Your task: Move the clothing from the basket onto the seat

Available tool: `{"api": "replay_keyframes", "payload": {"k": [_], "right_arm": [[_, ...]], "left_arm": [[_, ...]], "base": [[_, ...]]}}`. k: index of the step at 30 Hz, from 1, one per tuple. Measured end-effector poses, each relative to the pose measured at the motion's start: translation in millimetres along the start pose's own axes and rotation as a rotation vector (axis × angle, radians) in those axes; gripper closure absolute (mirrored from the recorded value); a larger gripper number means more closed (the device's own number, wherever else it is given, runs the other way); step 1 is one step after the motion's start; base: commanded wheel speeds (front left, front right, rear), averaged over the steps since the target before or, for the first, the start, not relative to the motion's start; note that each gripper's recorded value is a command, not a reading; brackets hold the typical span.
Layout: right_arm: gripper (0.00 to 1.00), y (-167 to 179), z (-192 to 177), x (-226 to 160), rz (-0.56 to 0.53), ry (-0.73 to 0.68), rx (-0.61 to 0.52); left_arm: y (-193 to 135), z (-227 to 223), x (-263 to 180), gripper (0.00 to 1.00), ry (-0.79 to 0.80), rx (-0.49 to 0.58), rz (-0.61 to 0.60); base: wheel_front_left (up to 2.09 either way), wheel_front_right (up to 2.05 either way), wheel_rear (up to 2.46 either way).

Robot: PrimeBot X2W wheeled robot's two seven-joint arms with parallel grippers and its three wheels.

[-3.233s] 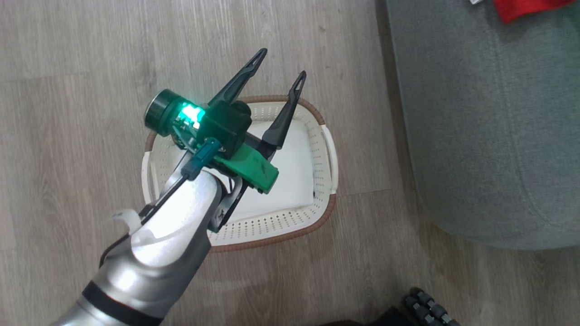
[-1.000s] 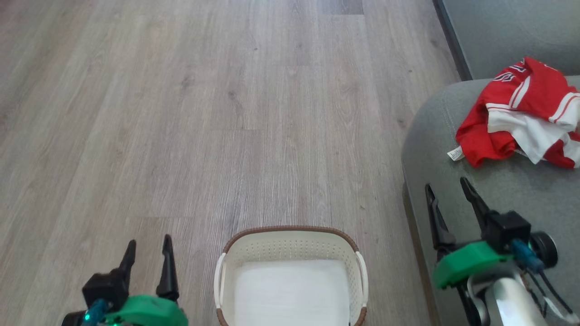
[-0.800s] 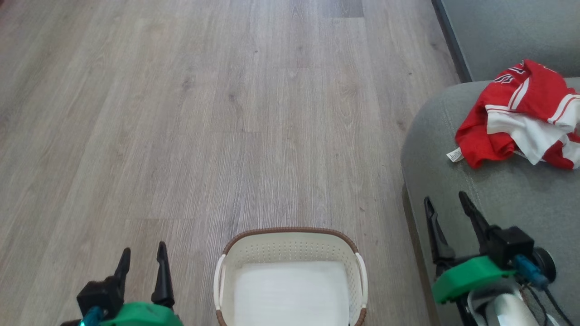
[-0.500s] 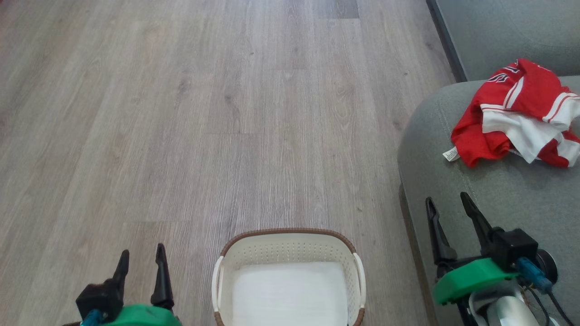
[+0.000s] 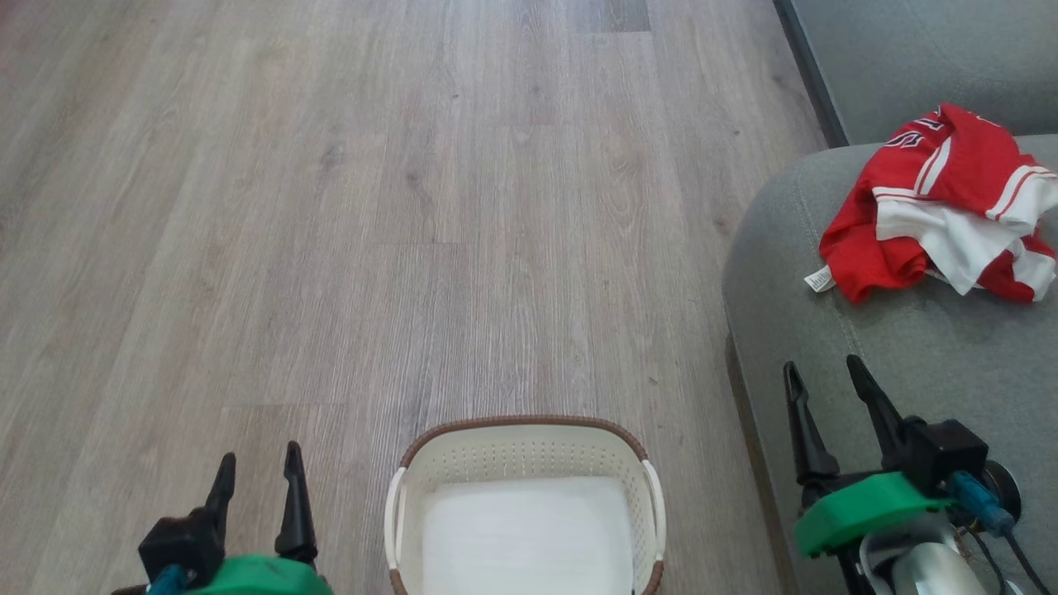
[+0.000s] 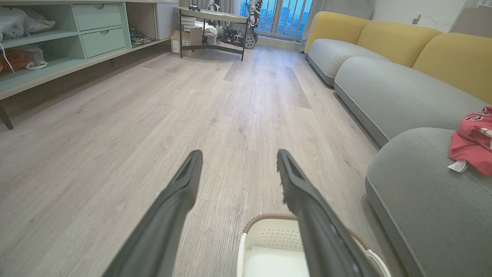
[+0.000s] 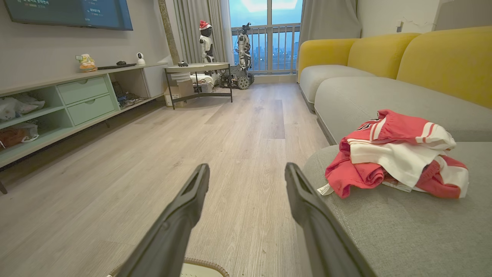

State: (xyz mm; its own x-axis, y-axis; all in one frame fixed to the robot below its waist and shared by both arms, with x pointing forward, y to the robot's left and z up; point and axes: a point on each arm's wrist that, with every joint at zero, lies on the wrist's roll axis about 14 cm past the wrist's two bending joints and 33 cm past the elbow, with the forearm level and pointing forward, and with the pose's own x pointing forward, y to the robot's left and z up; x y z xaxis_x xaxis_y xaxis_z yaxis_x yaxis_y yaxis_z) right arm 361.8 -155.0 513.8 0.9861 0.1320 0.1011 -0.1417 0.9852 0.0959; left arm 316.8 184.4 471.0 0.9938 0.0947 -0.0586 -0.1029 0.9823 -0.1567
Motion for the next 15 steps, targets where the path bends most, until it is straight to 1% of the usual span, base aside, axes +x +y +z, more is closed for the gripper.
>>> {"api": "replay_keyframes", "payload": {"k": [15], "right_arm": [[0.00, -0.3, -10.9, -2.9, -0.005, 0.034, 0.022]], "left_arm": [[2.0, 3.5, 0.4, 0.00, -0.015, 0.006, 0.002]], "base": [[0.00, 0.00, 0.00]]}}
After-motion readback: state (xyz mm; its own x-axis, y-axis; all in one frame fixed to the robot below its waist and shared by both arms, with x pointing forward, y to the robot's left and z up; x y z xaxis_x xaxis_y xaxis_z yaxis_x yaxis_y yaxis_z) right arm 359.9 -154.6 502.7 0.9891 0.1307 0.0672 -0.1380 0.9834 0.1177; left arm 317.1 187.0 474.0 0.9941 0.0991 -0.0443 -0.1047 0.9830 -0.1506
